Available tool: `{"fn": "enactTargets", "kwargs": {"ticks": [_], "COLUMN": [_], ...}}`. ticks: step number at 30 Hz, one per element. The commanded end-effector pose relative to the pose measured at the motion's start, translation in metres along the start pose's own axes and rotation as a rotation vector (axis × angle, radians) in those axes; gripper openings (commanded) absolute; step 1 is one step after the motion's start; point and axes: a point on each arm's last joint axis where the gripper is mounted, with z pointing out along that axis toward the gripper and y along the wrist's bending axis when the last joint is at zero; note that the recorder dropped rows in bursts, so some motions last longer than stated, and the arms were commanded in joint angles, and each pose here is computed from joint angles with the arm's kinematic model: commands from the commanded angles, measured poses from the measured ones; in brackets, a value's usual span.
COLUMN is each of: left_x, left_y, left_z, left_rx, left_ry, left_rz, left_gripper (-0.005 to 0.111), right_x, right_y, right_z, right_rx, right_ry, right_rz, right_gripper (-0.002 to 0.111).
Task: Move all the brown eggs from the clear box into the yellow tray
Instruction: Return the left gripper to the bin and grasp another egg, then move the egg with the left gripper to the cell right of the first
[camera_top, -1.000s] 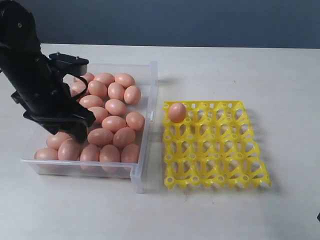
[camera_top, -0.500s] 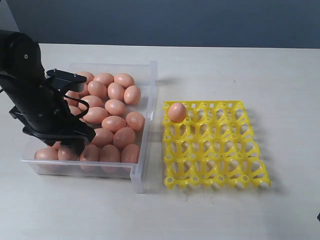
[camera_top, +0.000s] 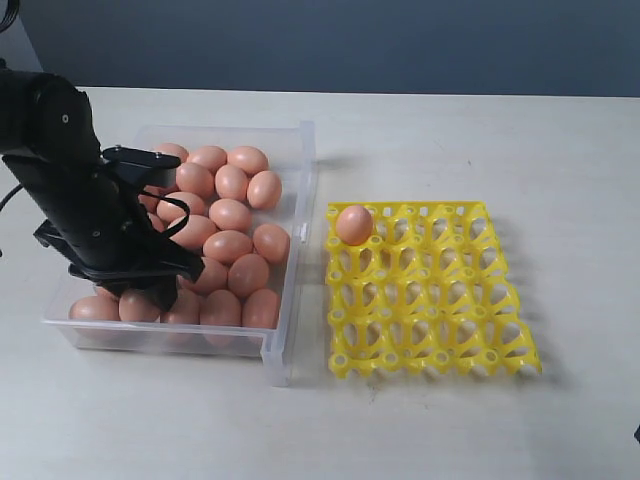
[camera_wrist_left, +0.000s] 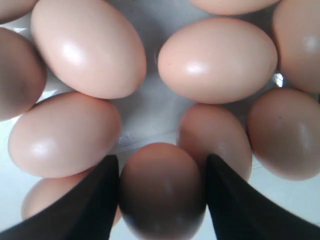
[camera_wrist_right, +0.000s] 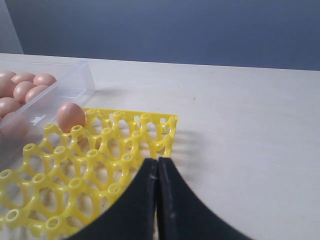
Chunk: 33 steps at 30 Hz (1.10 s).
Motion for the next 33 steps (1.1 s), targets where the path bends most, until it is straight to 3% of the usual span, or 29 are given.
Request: {"fn": "enactTargets", "kwargs": {"ticks": [1,10,15,22,27,33], "left_x": [0.002,0.002,-0.006,-0.017,-0.025,-0.037], "left_y": [-0.002,-0.002,-0.006,-0.010,-0.025,-0.055], "left_z": [0.009,0.007,-0.019,-0.046,-0.059,-0.075], "left_rx": [0.012,0.013,0.017,0.028,0.175,0.436], "left_ry": [0.042,0.030,-0.074,-0.272,-0.425,-0.644], "left_rz": [0.006,0.021,0.052,0.074,0.140,0.218], "left_gripper": [0.033,0.027,0.020,0.019,0.019,0.019], "right_x": [-0.002,-0.002,-0.002,-0.002,-0.002,-0.002], "right_y": [0.000,0.000,0.000,0.000,0.000,0.000], "right_z": [0.000,0.000,0.000,0.000,0.000,0.000], "right_rx": [-0.001,-0.001,-0.001,-0.001,-0.001,-0.001], "right_ry": [-0.014,-0.014,-0.014,-0.014,-0.014,-0.014], "right_rz": [-0.002,-0.002,-0.002,-0.002,-0.002,-0.002], "right_gripper": [0.001,0.001,0.001,0.001,0.001,0.001]}}
